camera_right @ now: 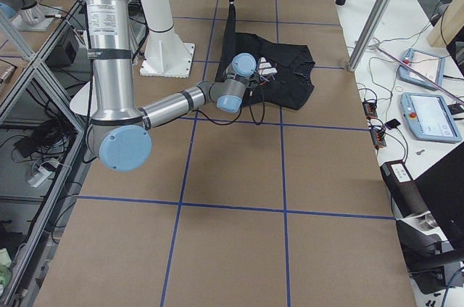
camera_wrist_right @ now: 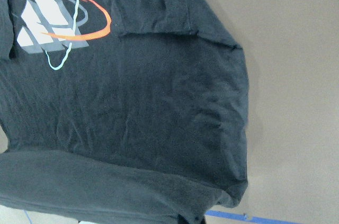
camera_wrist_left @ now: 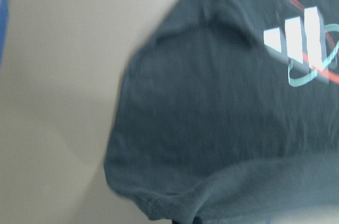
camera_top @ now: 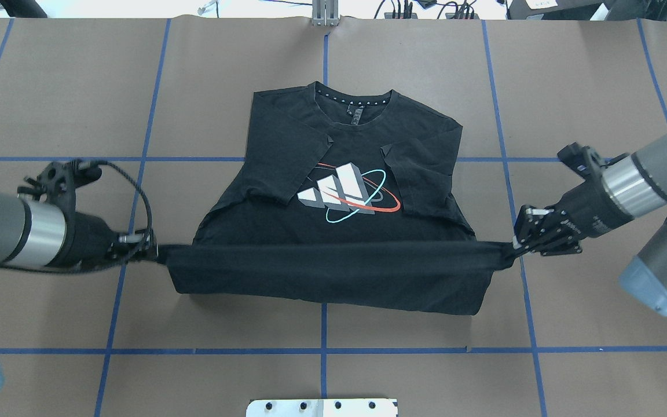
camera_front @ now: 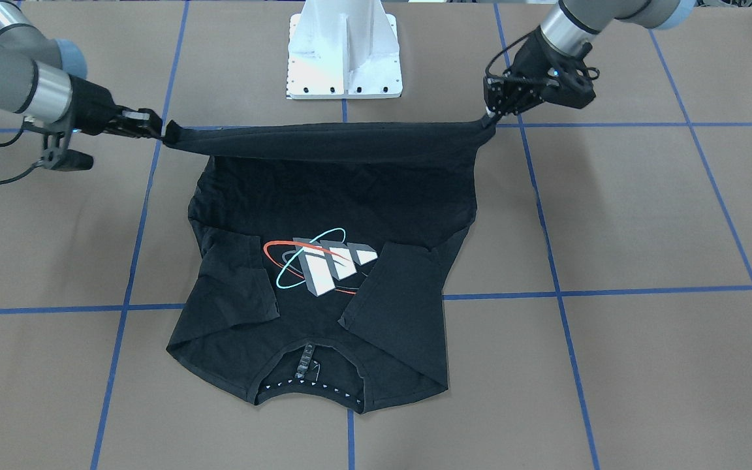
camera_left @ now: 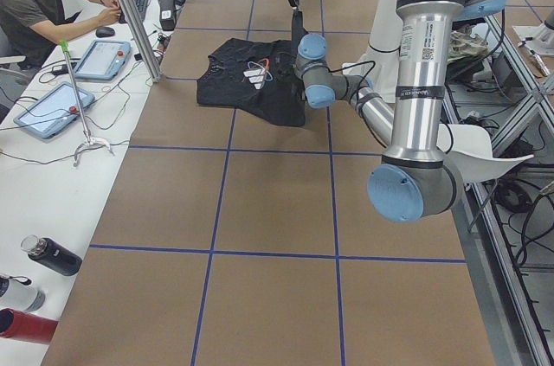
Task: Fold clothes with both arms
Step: 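Lift the hem with both grippers and carry it over toward the collar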
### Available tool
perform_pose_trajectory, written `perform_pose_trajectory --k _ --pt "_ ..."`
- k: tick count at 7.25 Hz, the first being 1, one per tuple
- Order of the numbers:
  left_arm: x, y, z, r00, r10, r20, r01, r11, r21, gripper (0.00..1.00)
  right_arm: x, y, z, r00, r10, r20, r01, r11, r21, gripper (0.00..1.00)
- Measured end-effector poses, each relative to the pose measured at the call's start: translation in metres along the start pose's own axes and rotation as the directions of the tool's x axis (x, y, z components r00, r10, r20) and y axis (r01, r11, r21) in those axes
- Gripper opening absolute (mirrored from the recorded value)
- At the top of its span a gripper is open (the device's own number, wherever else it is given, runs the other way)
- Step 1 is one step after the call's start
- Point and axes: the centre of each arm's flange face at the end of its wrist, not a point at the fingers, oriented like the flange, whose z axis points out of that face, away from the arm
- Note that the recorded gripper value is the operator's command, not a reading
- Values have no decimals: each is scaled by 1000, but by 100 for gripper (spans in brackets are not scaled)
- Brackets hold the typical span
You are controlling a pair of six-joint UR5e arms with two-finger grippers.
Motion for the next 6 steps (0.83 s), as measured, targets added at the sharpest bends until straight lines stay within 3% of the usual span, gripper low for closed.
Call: perform_pose_trajectory --k 3,6 --pt "43 -95 37 1000 -9 -6 9 995 96 0 19 -49 -38 1000 25 13 -26 995 98 0" --pt "66 -155 8 999 -11 -40 19 980 200 0 -6 -98 -51 999 24 32 -29 988 152 0"
